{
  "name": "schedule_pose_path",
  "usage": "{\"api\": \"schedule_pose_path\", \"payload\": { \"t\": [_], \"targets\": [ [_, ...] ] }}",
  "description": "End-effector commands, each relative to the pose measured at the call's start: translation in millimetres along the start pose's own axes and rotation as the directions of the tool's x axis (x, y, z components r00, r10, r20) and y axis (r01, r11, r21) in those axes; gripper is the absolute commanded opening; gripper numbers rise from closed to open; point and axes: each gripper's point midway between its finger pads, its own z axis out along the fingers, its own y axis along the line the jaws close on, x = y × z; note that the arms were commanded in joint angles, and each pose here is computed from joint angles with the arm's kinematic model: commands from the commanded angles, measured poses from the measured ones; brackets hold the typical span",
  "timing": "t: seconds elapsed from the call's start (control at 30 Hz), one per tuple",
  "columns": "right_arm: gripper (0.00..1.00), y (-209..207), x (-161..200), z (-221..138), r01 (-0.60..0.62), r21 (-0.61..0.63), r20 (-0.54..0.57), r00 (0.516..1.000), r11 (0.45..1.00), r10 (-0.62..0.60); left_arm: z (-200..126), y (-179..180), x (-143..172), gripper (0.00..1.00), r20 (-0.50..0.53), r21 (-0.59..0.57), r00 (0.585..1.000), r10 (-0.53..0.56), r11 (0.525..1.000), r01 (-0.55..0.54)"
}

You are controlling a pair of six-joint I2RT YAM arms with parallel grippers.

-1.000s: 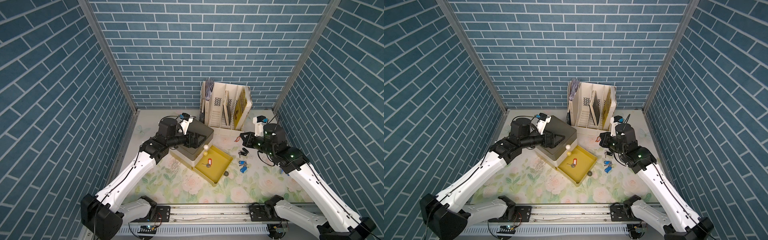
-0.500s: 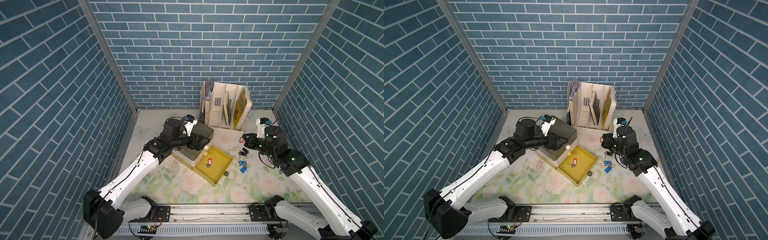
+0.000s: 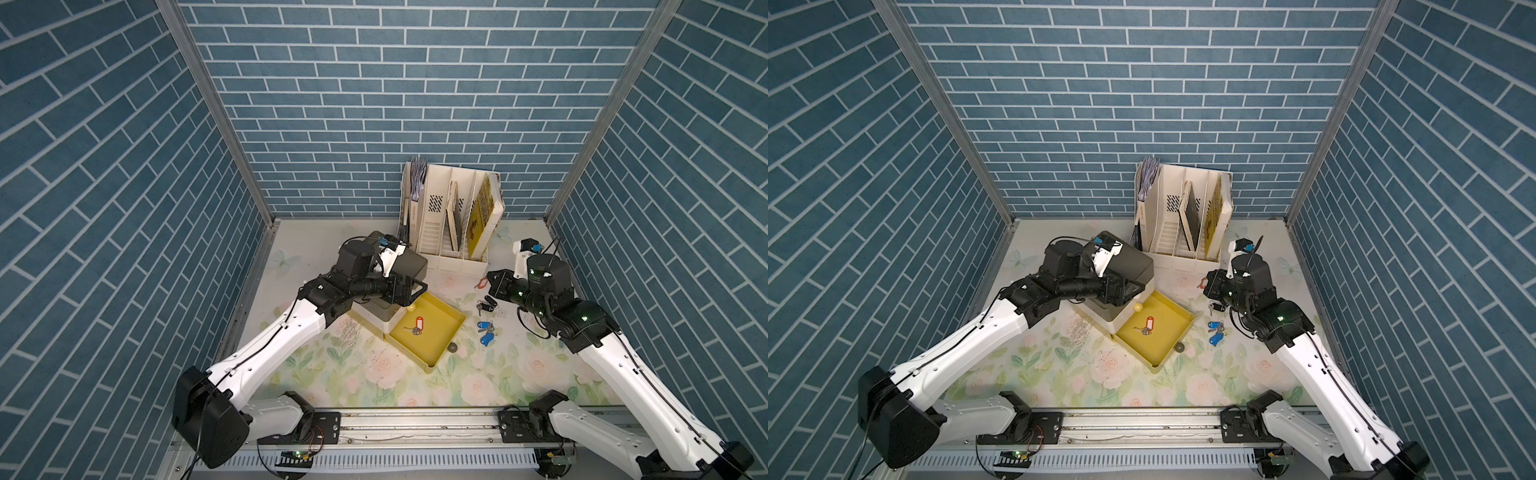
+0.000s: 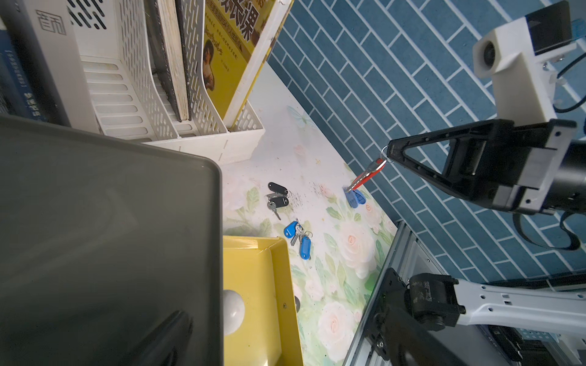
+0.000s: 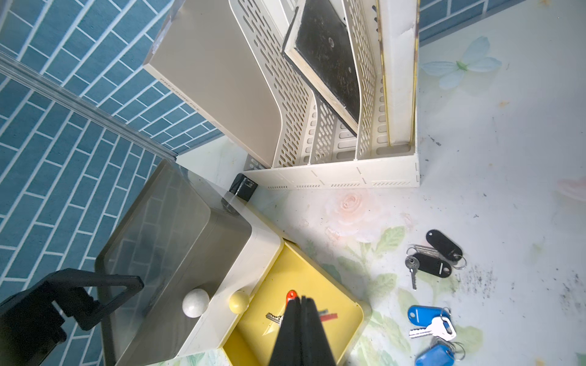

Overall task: Take the keys out of the drawer
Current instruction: Place the key at the center of the board.

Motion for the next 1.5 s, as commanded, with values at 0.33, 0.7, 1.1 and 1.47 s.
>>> {"api": "schedule_pose_path", "payload": {
  "t": [0.33, 0.7, 1.1, 1.47],
  "targets": [
    [0.00, -28, 47, 5, 0.012, 0.083, -0.168, 0.986, 0.996, 0.002, 20, -22, 16, 1.00, -0.063, 0.018, 0.995, 0.078, 0.997, -0.077],
    [0.00, -62, 109, 9, 0.010, 0.165, -0.352, 0.935, 0.986, 0.050, 37, -32, 41, 1.00, -0.136, 0.013, 0.983, 0.120, 0.993, -0.119],
    [0.00, -82, 146, 9, 0.007, 0.203, -0.444, 0.892, 0.979, 0.086, 51, -42, 60, 1.00, -0.199, 0.012, 0.966, 0.164, 0.986, -0.165],
    [0.00, -98, 175, 13, -0.031, 0.221, -0.465, 0.875, 0.975, 0.133, 61, -48, 73, 1.00, -0.230, 0.026, 0.956, 0.180, 0.983, -0.179]
  ]
}}
